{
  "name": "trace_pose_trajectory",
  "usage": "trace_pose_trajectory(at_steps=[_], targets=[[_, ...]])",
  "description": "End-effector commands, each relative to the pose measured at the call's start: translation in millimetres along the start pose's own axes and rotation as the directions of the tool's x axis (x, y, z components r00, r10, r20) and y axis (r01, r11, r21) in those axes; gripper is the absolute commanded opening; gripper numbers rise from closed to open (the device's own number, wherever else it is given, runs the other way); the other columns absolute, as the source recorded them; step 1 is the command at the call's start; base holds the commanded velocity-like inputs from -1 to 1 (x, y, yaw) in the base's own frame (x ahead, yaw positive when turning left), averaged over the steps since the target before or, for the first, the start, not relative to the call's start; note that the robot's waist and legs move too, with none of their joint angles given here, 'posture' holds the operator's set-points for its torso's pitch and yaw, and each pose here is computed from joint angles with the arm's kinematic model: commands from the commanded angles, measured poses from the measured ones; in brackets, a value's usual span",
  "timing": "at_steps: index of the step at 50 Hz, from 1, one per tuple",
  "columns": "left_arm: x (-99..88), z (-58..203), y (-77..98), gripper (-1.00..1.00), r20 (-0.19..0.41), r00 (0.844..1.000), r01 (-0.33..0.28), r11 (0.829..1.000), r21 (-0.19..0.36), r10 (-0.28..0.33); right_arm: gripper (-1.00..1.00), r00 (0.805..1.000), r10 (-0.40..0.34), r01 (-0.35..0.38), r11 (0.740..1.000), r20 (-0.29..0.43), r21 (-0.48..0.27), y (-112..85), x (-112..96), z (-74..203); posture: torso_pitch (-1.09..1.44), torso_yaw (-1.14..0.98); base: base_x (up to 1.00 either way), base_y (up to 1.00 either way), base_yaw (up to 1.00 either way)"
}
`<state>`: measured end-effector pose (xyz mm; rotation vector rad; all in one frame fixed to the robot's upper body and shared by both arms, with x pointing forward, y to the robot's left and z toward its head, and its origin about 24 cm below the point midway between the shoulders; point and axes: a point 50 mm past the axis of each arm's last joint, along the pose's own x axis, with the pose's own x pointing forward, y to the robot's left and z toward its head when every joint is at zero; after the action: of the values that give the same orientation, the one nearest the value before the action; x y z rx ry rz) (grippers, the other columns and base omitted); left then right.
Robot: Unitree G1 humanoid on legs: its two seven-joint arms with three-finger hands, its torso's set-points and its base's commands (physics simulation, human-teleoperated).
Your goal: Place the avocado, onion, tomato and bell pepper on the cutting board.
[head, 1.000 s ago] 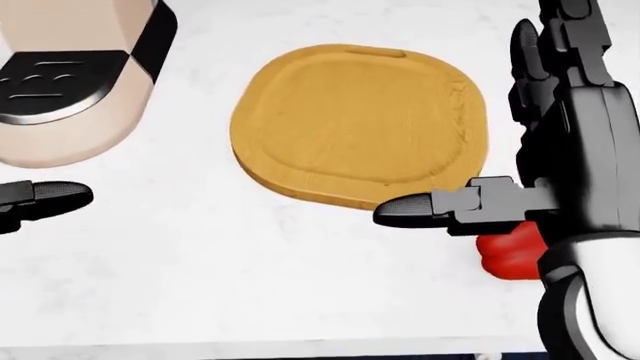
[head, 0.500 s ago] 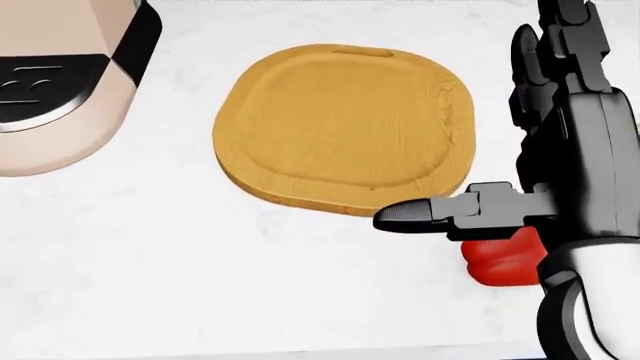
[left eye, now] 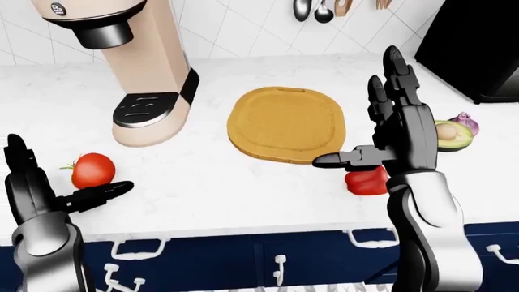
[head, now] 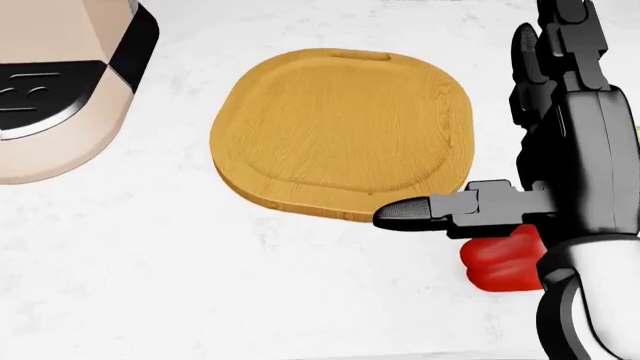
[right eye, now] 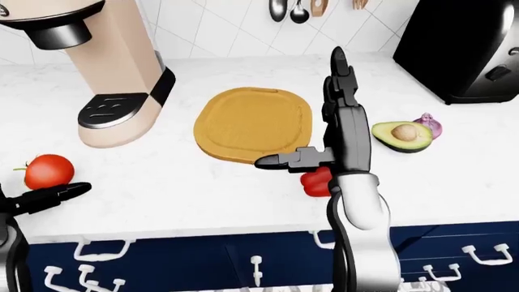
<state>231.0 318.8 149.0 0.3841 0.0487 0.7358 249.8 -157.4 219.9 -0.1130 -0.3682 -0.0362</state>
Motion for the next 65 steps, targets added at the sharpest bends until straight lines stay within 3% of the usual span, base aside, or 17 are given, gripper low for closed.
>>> trace_pose_trajectory(at_steps=[1, 3, 5, 6, 8, 11, 13, 16, 21, 30, 43, 45, 47, 51, 55, 58, 65], targets=[[-0.8, 11.7, 6.2, 1.0, 0.07, 0.997, -0.031, 1.0, -0.002, 0.031, 1.0, 0.997, -0.002, 0.003, 1.0, 0.083, -0.001, 0.1, -0.4, 13.8, 0.0, 0.0, 0.0, 0.0, 0.0], [-1.2, 9.5, 5.6, 1.0, 0.064, 0.998, -0.029, 1.0, 0.0, 0.029, 1.0, 0.997, -0.004, 0.004, 1.0, 0.082, -0.001, -0.6, -1.0, 13.3, 0.0, 0.0, 0.0, 0.0, 0.0], [-1.2, 9.3, 5.1, 0.84, 0.061, 0.998, -0.029, 1.0, 0.004, 0.028, 1.0, 0.997, -0.002, 0.002, 1.0, 0.082, -0.002, -0.2, -1.2, 13.1, 0.0, 0.0, 0.0, 0.0, 0.0], [-1.3, 9.2, 5.0, 0.47, 0.06, 0.998, -0.029, 1.0, 0.002, 0.029, 1.0, 0.997, -0.004, 0.003, 1.0, 0.081, 0.001, -0.3, -1.6, 13.1, 0.0, 0.0, 0.0, 0.0, 0.0], [-1.4, 8.6, 5.1, 0.21, 0.058, 0.998, -0.03, 1.0, 0.005, 0.03, 1.0, 0.997, -0.003, 0.003, 1.0, 0.081, 0.0, -0.5, -2.1, 12.7, 0.0, 0.0, 0.0, 0.0, 0.0], [-1.3, 7.9, 4.2, 0.15, 0.054, 0.998, -0.031, 0.999, 0.011, 0.03, 1.0, 0.997, -0.005, 0.005, 1.0, 0.081, -0.002, -1.4, -3.0, 12.6, 0.0, 0.0, 0.0, 0.0, 0.0], [-1.7, 6.9, 3.7, -0.03, 0.051, 0.998, -0.028, 1.0, 0.012, 0.027, 1.0, 0.997, -0.005, 0.005, 1.0, 0.08, -0.001, -1.4, -3.8, 11.9, 0.0, 0.0, 0.0, 0.0, 0.0], [-1.9, 5.9, 3.2, -0.03, 0.047, 0.999, -0.028, 0.999, 0.018, 0.027, 1.0, 0.997, -0.006, 0.006, 1.0, 0.082, -0.001, -1.7, -3.6, 12.5, 0.0, 0.0, 0.0, 0.0, 0.0], [-2.5, 8.1, 5.1, -0.33, 0.05, 0.998, -0.031, 0.999, 0.025, 0.03, 1.0, 0.996, -0.002, 0.003, 1.0, 0.084, -0.005, -0.6, -1.5, 12.8, 0.0, 0.0, 0.0, 0.0, 0.0], [-8.2, 27.0, 8.6, -0.47, 0.086, 0.996, -0.023, 0.999, 0.045, 0.019, 1.0, 0.996, -0.004, 0.005, 1.0, 0.087, -0.016, -1.6, -2.8, 13.8, 0.0, 0.0, 0.0, 0.0, 0.0], [-21.3, 86.5, -37.0, -0.6, 0.204, 0.967, 0.146, 0.987, 0.062, -0.156, 1.0, 0.996, -0.014, 0.016, 1.0, 0.085, -0.018, -4.1, -4.6, 9.7, 0.0, 0.0, 0.0, 0.0, 0.0], [-27.1, 96.7, -55.0, -0.6, 0.229, 0.948, 0.214, 0.975, 0.061, -0.222, 1.0, 0.996, -0.019, 0.02, 1.0, 0.086, -0.016, -5.1, -5.7, 9.9, 0.0, 0.0, 0.0, 0.0, 0.0], [-29.0, 104.7, -60.8, -0.6, 0.245, 0.939, 0.232, 0.971, 0.063, -0.241, 1.0, 0.996, -0.018, 0.02, 1.0, 0.087, -0.018, -5.3, -6.6, 10.7, 0.0, 0.0, 0.0, 0.0, 0.0], [-32.7, 128.7, -93.1, -0.63, 0.299, 0.89, 0.337, 0.938, 0.08, -0.345, 1.0, 0.995, -0.027, 0.029, 0.999, 0.091, -0.021, -8.5, -8.2, 14.3, 0.0, 0.0, 0.0, 0.0, 0.0], [-35.4, 140.8, -111.4, -0.62, 0.322, 0.864, 0.381, 0.921, 0.082, -0.387, 1.0, 0.995, -0.041, 0.043, 0.999, 0.095, -0.025, -12.4, -9.5, 16.5, 0.0, 0.0, 0.0, 0.0, 0.0], [-37.5, 158.7, -131.8, -0.63, 0.357, 0.827, 0.433, 0.897, 0.088, -0.434, 1.0, 0.994, -0.044, 0.047, 0.999, 0.098, -0.023, -12.3, -7.3, 16.4, 0.0, 0.0, 0.0, 0.0, 0.0], [-36.5, 189.4, -168.8, -0.62, 0.414, 0.757, 0.512, 0.853, 0.105, -0.505, 1.0, 0.993, -0.052, 0.055, 0.998, 0.105, -0.024, -14.9, -8.9, 19.2, 0.0, 0.0, 0.0, 0.0, 0.0]])
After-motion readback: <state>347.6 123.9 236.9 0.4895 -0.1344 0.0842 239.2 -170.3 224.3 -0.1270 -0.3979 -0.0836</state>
